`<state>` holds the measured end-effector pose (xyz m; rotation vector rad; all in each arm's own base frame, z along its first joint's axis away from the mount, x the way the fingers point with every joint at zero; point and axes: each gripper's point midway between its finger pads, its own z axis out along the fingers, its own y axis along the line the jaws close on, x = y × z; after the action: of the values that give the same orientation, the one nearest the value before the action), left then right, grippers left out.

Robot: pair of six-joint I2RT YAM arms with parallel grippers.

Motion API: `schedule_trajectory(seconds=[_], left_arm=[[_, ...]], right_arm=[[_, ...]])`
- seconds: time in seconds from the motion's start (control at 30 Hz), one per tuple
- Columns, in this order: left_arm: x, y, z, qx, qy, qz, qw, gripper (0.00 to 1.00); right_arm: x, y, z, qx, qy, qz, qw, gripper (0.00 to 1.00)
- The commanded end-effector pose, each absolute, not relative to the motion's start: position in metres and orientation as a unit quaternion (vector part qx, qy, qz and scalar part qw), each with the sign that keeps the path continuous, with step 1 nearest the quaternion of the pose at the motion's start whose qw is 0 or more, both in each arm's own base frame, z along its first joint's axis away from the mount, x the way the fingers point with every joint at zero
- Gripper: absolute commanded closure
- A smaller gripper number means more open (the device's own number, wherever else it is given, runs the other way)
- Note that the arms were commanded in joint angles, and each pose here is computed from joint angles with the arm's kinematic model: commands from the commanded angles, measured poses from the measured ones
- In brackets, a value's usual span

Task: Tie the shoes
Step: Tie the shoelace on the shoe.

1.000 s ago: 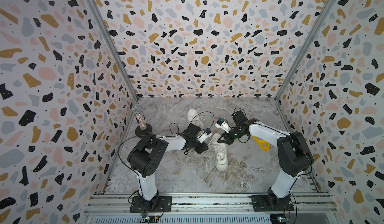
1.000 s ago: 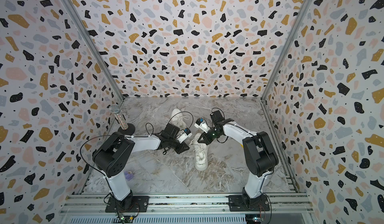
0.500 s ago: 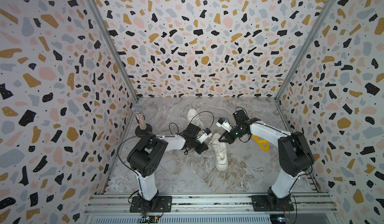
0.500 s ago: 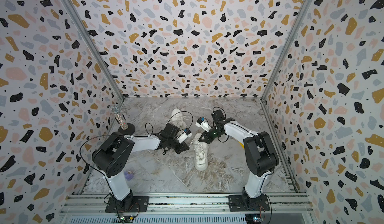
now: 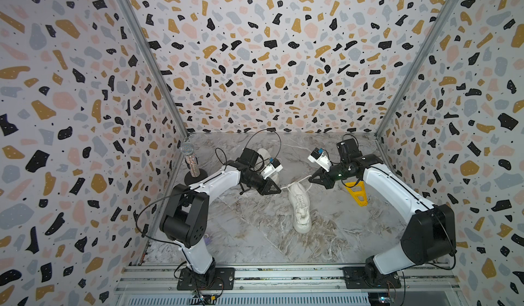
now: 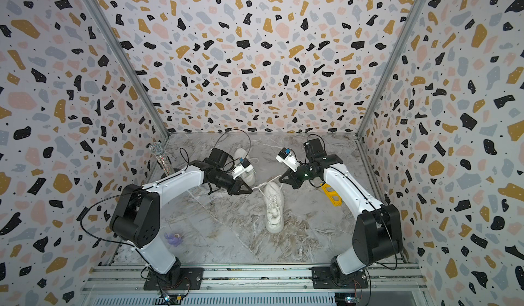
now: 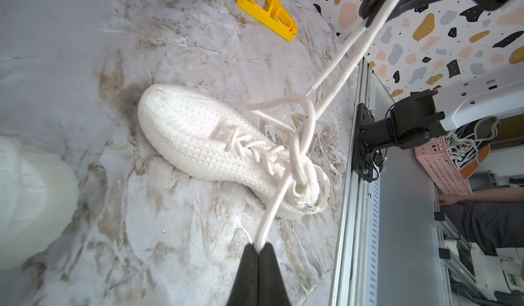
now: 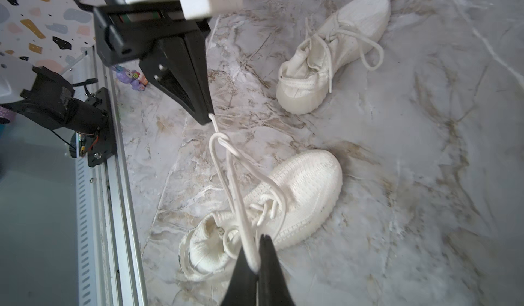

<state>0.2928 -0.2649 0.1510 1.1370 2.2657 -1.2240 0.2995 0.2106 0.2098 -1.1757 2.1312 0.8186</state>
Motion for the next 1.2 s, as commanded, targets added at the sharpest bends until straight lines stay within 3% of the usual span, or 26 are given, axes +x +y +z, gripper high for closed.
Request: schedule_trajectory(seconds=[0.0, 0.23, 0.43, 0.8, 1.17], left_arm=[[0.265, -0.246, 0.169, 0.427, 0.792, -0.417, 0.126, 1.00], [0.254, -0.199, 0.160, 0.442, 0.827, -0.319, 0.138, 1.00], [0.253, -0.144, 0.135, 0.421, 0.864, -0.247, 0.125, 1.00], [0.259, -0.083, 0.108, 0.380, 0.895, -0.213, 0.094, 1.00], [0.269, -0.055, 0.077, 0.350, 0.917, -0.179, 0.072, 1.00]], right_arm=[[0.285, 0.173, 0.207, -0.435, 0.819, 0.247, 0.282, 1.00], [0.267, 0.111, 0.183, -0.387, 0.857, 0.187, 0.285, 1.00], [0.241, 0.089, 0.147, -0.391, 0.875, 0.160, 0.237, 1.00], [0.231, 0.059, 0.102, -0.427, 0.884, 0.108, 0.155, 1.00], [0.233, 0.024, 0.084, -0.384, 0.908, 0.097, 0.135, 1.00]])
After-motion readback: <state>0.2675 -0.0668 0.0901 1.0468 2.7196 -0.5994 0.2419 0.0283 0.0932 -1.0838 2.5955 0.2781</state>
